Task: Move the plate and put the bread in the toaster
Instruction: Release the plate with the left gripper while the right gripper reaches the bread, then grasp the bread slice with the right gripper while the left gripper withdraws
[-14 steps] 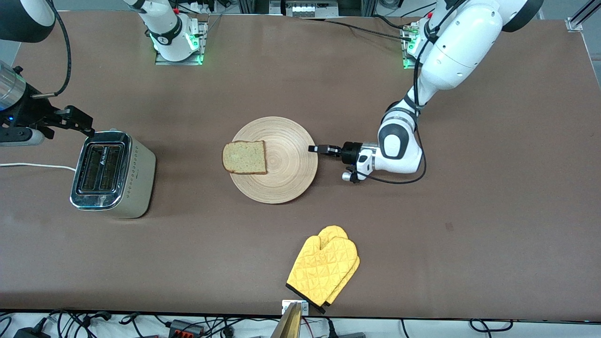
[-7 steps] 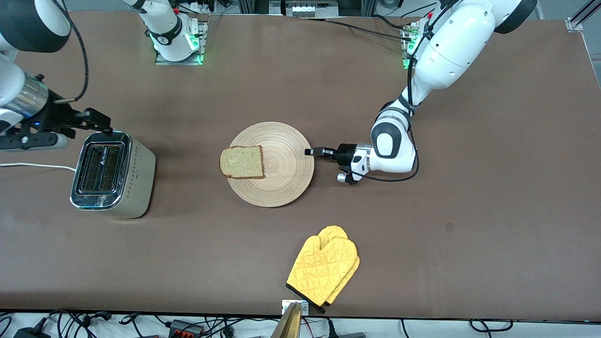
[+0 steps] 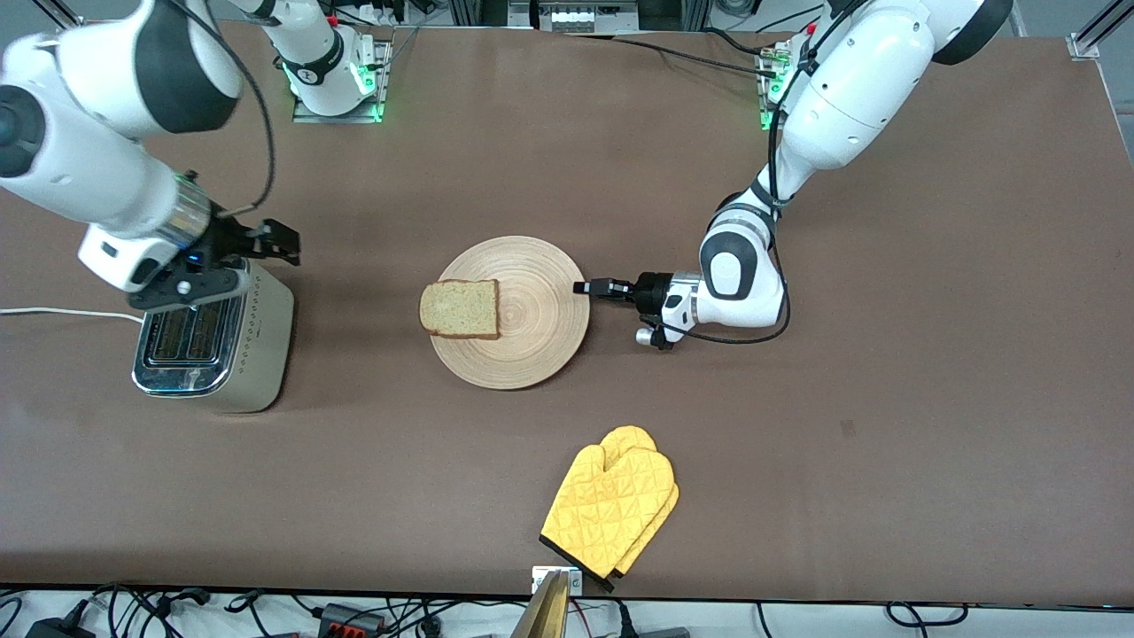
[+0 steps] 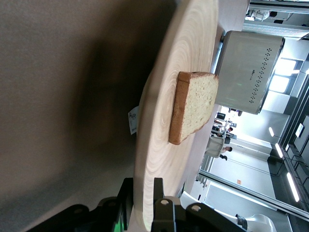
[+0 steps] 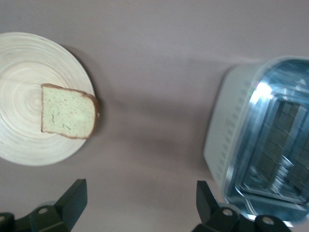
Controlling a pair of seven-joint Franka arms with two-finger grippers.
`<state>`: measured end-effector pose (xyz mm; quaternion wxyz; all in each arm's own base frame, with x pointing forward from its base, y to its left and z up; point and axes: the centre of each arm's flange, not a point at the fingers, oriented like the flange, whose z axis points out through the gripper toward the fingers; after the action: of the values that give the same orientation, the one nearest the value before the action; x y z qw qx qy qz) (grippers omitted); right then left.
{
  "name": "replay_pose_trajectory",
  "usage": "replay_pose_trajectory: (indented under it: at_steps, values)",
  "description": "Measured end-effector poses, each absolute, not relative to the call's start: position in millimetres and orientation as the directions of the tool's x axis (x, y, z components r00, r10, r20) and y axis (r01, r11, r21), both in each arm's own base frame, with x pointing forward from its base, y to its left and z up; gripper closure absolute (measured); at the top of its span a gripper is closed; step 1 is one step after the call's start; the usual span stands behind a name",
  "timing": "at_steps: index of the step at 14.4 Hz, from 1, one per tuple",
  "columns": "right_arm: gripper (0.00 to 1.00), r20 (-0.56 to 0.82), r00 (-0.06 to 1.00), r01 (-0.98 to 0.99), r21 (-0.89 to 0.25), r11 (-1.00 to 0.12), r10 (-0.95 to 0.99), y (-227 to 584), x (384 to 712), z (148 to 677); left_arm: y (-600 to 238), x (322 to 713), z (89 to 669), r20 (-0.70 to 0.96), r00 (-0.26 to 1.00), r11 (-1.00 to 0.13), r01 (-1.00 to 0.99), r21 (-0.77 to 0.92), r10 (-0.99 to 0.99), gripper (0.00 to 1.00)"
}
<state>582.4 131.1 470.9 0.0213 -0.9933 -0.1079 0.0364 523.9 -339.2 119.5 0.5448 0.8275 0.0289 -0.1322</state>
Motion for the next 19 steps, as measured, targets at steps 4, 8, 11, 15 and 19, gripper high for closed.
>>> replay_pose_trajectory:
  at_steps: [4, 8, 11, 15, 19]
  values:
    - [0.00, -0.072, 0.984, 0.161, -0.047, -0.986, 0.164, 200.6, 586.6, 416.7, -319.2, 533.2, 114.6, -0.241, 0.967, -0.427, 0.184, 0.885, -0.082, 0.64]
    - [0.00, -0.161, 0.980, 0.099, -0.124, -0.987, 0.119, 218.8, 586.2, 368.0, -264.8, 551.5, 111.8, -0.231, 0.963, -0.451, 0.147, 0.880, -0.136, 0.53]
    - [0.00, -0.212, 0.972, 0.079, -0.131, -0.988, 0.105, 218.5, 585.6, 336.6, -203.0, 565.2, 118.4, -0.251, 0.945, -0.438, 0.140, 0.888, -0.208, 0.53]
    - [0.00, -0.279, 0.957, 0.025, -0.169, -0.985, 0.072, 224.1, 584.5, 285.8, -107.1, 581.9, 156.4, -0.314, 0.910, -0.511, 0.141, 0.848, -0.271, 0.54]
    - [0.10, -0.289, 0.954, 0.030, -0.169, -0.985, 0.078, 238.6, 581.3, 253.0, -27.1, 600.3, 252.0, -0.448, 0.850, -0.722, 0.125, 0.681, -0.276, 0.51]
